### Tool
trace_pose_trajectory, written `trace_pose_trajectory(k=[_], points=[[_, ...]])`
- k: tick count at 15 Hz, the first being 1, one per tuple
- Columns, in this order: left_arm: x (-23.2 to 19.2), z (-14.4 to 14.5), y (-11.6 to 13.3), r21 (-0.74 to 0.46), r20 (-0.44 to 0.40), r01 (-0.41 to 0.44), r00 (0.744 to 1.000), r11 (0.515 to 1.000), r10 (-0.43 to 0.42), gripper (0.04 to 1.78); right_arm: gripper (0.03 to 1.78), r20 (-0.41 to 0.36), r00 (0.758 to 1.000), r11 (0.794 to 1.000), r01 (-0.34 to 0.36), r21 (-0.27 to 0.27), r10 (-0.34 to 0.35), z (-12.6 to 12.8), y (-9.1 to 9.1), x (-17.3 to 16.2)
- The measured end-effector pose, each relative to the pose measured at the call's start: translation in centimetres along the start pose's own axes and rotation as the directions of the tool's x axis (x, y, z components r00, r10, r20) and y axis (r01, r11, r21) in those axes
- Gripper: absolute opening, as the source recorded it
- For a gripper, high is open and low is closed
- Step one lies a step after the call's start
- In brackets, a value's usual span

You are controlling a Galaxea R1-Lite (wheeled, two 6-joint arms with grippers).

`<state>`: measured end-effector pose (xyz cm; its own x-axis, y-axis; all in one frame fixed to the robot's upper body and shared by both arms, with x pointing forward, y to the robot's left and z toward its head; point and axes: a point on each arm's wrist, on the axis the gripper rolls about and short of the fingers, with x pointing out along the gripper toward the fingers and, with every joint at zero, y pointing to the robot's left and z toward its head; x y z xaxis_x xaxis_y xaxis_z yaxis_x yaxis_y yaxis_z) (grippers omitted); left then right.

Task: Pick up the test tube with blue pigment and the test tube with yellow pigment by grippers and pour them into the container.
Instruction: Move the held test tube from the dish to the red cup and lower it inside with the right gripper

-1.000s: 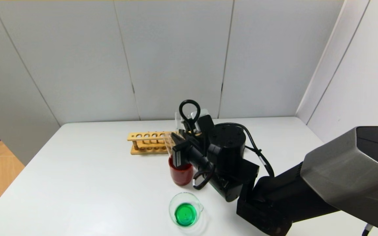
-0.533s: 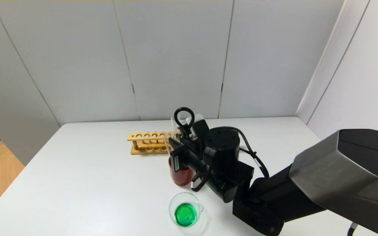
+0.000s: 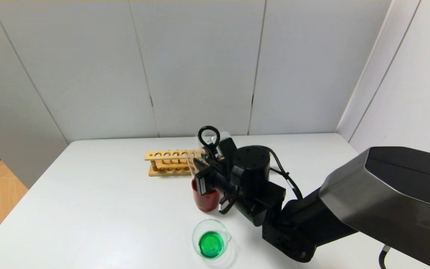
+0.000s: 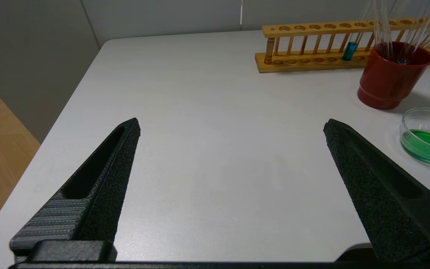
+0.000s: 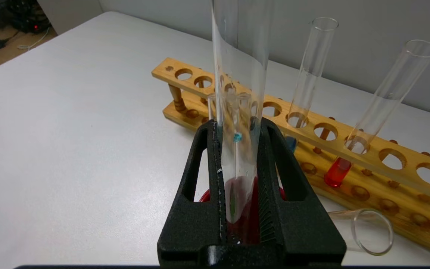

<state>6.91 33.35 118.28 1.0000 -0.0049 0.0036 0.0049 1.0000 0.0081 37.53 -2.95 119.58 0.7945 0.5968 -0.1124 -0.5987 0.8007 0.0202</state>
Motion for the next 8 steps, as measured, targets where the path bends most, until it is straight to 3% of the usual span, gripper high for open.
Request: trace_pose_trajectory(k=[8], points=[[0.0, 0.0, 0.0, 0.0, 0.0, 0.0, 1.0, 1.0, 0.0, 1.74, 0.33, -0.046, 0.999, 0.999, -0.013, -0.05, 0.011, -1.8, 0.0, 0.5]])
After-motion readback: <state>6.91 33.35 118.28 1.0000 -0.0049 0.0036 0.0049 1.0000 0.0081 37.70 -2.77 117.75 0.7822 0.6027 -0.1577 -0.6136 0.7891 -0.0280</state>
